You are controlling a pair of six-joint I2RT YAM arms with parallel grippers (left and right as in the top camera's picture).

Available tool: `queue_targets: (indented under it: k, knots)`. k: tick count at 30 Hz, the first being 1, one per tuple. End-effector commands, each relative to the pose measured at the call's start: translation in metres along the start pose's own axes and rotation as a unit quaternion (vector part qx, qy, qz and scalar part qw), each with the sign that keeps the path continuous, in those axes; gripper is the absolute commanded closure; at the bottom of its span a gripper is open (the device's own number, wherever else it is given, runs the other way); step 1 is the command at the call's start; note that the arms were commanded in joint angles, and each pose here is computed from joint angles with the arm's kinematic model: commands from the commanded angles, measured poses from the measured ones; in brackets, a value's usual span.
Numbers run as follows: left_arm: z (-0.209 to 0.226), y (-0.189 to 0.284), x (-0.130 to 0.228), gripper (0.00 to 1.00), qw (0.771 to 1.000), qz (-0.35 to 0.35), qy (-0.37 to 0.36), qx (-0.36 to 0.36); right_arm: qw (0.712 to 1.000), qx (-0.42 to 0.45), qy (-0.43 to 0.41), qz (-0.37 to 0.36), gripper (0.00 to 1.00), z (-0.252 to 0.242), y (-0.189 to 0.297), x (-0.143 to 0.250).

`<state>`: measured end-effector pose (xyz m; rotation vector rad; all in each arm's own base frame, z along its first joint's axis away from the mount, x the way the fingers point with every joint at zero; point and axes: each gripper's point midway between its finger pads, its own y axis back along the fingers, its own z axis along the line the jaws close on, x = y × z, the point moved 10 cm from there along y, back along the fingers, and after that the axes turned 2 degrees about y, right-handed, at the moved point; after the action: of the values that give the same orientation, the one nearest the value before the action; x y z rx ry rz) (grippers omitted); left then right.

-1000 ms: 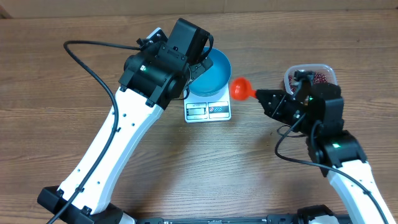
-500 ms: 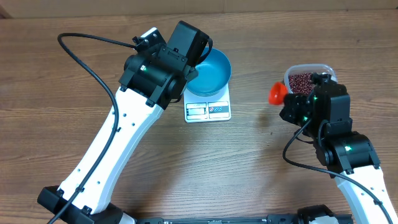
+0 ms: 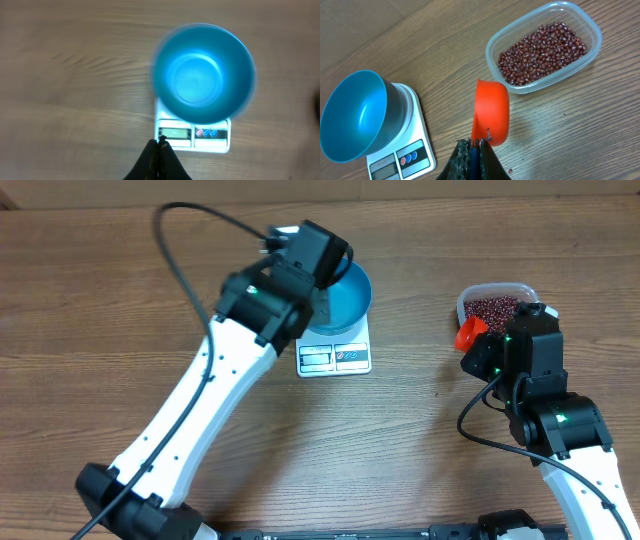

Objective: Scoop item into bowl and weigh 150g on scale
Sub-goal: 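Move the left gripper down to the scale's buttons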

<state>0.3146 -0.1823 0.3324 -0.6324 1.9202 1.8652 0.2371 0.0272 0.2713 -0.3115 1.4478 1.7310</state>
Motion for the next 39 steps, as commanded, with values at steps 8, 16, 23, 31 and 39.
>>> queue_targets:
  k: [8,16,23,31,39]
  knots:
    - [-0.03,-0.059,0.054,0.95,0.949,0.075,-0.274,0.14,1.0,-0.004,-0.008,-0.024,0.96,0.003,0.008,-0.01]
    - [-0.033,-0.077,0.061,0.96,0.952,0.059,-0.262,0.149,0.999,-0.025,-0.011,-0.024,0.96,0.007,0.008,-0.012]
    - [-0.033,-0.1,0.074,0.96,0.95,0.037,-0.269,0.153,0.999,-0.025,-0.011,-0.024,0.96,0.007,0.008,-0.012]
    - [-0.029,-0.118,0.091,0.96,0.947,0.031,-0.28,0.155,0.999,-0.025,-0.011,-0.024,0.96,0.007,0.008,-0.012]
    - [-0.031,-0.14,0.1,0.96,0.945,0.033,-0.286,0.154,0.999,-0.025,-0.011,-0.024,0.96,0.007,0.008,-0.012]
